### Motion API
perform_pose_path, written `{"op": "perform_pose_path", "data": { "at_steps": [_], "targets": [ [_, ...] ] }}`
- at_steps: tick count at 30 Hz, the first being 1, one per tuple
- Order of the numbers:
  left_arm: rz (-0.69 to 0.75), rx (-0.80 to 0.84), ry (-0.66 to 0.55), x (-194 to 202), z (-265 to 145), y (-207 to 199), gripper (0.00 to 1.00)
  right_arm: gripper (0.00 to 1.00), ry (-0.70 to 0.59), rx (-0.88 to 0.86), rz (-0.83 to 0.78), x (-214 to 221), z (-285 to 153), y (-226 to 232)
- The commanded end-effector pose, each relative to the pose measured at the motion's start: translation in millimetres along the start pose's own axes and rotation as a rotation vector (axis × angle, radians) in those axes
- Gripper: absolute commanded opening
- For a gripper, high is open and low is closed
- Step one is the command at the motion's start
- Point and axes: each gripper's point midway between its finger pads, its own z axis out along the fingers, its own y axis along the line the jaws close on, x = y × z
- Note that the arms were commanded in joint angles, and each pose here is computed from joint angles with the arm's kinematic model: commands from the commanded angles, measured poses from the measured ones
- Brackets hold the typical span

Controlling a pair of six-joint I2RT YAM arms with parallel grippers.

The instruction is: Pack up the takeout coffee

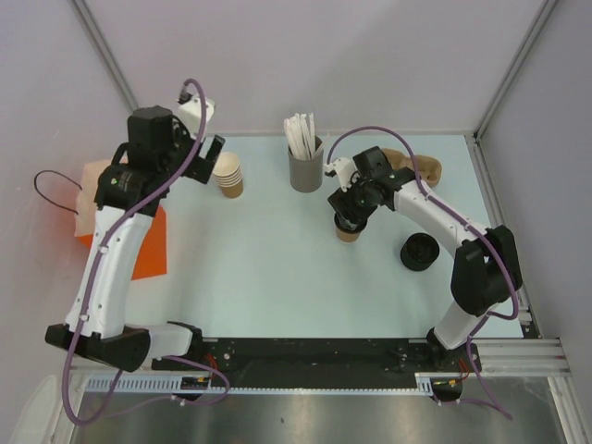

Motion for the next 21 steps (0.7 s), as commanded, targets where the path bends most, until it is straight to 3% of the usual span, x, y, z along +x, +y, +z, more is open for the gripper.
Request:
{"op": "perform_pose_path", "data": {
  "at_steps": [1, 6, 13, 21],
  "targets": [
    [0.023, -0.253, 0.036, -5, -51, 62, 0.99, 0.62, -0.031, 0.000, -0.005, -10, -8, 4],
    [0.009, -0.412, 0.088, 0, -78, 100, 0.99, 0.62, -0.029, -0.014, -0.010, -7, -6, 8],
    [0.037, -0.484, 0.268, 53, -60, 129, 0.99, 0.62, -0.039, -0.032, -0.022, -6, -9, 14],
    [0.009, -0.509, 0.329, 84, -44, 162, 0.96, 0.61, -0.045, -0.053, -0.027, -4, -12, 20]
  ]
}}
